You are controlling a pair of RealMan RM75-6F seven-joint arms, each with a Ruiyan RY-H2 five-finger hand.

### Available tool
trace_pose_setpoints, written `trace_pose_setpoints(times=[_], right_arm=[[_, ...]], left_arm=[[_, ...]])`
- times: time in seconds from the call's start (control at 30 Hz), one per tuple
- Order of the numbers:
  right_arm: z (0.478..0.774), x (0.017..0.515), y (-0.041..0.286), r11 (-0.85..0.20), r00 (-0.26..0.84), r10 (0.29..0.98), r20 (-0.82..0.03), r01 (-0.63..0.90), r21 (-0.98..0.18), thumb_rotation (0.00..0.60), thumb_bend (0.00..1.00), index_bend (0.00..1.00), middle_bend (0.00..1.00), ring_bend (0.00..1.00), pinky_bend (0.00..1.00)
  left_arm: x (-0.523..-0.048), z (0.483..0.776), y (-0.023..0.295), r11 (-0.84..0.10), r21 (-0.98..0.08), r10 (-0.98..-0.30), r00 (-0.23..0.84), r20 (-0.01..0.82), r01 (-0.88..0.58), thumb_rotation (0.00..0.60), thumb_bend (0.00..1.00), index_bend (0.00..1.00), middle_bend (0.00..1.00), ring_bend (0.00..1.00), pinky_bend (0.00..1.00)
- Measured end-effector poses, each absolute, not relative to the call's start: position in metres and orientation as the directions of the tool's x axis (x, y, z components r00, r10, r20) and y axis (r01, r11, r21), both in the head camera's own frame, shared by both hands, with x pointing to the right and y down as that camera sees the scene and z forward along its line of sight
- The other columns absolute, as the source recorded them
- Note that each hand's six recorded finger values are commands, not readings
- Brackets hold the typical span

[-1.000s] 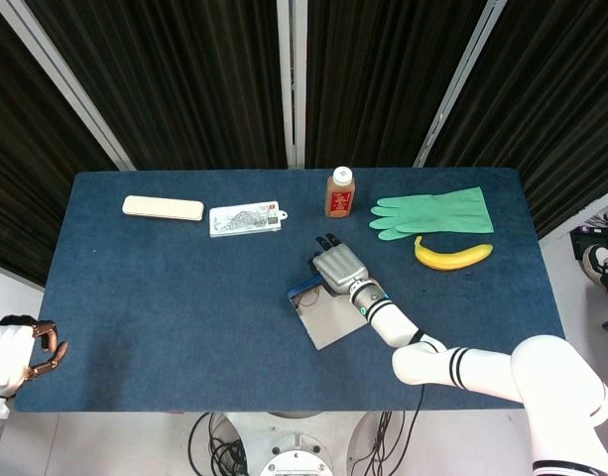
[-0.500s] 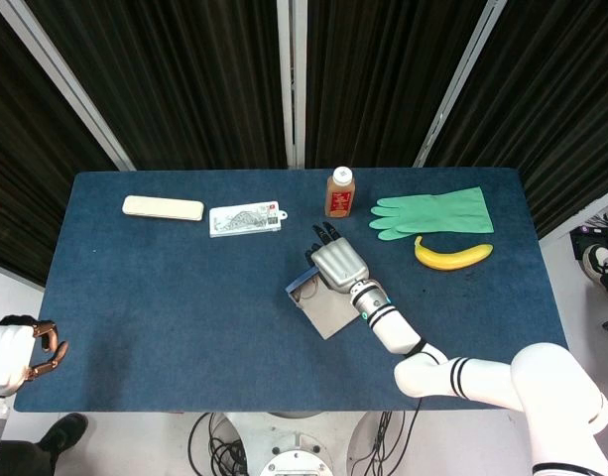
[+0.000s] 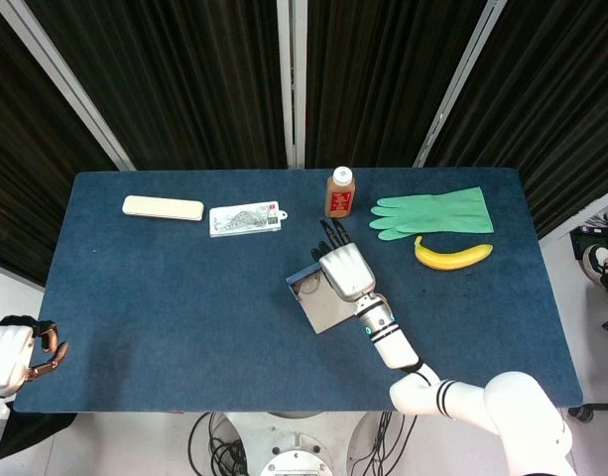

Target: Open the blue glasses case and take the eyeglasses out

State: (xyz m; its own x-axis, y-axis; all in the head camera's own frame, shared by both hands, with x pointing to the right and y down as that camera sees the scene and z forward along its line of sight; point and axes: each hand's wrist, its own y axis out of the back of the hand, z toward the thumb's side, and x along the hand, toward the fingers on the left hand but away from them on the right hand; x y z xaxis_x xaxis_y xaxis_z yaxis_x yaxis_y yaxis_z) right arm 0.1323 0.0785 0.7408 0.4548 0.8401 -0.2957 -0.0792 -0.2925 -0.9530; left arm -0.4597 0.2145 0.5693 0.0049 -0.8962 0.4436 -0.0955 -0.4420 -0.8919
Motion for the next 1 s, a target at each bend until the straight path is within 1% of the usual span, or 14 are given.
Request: trace_pose_setpoints(times=[0.23, 0.47, 0.53, 0.7, 0.83, 1.0], right_arm=[[0.735, 0.138, 0.079, -0.229, 0.444, 0.867, -0.226, -0.049, -0.972, 0.6, 0.48, 0.69, 0.41, 0.01, 0.0], [0.735, 0.142, 0.081, -0.203, 0.438, 0.875, -0.207, -0.056, -0.978, 0.6, 0.47, 0.7, 0.41, 0.01, 0.0], [0.737, 0.143, 0.081, -0.213, 0.434, 0.875, -0.216, -0.055, -0.975, 0.6, 0.47, 0.7, 0.41, 0.02, 0.0], [0.748, 0.144, 0.081, -0.288, 0.415, 0.864, -0.286, -0.059, -0.956, 0.6, 0.47, 0.68, 0.41, 0.02, 0.0], [0.748, 0.146, 0.077, -0.283, 0.397, 0.872, -0.286, -0.067, -0.957, 0.6, 0.44, 0.67, 0.4, 0.02, 0.0], [0.75, 0.144, 0.077, -0.307, 0.389, 0.871, -0.3, -0.044, -0.951, 0.6, 0.43, 0.66, 0.41, 0.02, 0.0]], left_arm=[[-0.46, 0.569, 0.214, -0.443, -0.891, -0.896, 0.005, 0.445, -0.097, 0.6, 0.33, 0.7, 0.68, 0.49, 0.4], [-0.46, 0.569, 0.215, -0.443, -0.892, -0.896, 0.005, 0.444, -0.096, 0.6, 0.33, 0.7, 0.68, 0.49, 0.4], [-0.46, 0.569, 0.215, -0.443, -0.891, -0.896, 0.005, 0.445, -0.095, 0.6, 0.33, 0.7, 0.68, 0.49, 0.4], [-0.46, 0.569, 0.215, -0.443, -0.892, -0.896, 0.005, 0.444, -0.094, 0.6, 0.33, 0.7, 0.68, 0.49, 0.39], [-0.46, 0.569, 0.215, -0.443, -0.891, -0.896, 0.004, 0.445, -0.095, 0.6, 0.33, 0.7, 0.68, 0.49, 0.38], [-0.46, 0.569, 0.215, -0.443, -0.891, -0.895, 0.005, 0.445, -0.101, 0.6, 0.33, 0.7, 0.68, 0.49, 0.38]])
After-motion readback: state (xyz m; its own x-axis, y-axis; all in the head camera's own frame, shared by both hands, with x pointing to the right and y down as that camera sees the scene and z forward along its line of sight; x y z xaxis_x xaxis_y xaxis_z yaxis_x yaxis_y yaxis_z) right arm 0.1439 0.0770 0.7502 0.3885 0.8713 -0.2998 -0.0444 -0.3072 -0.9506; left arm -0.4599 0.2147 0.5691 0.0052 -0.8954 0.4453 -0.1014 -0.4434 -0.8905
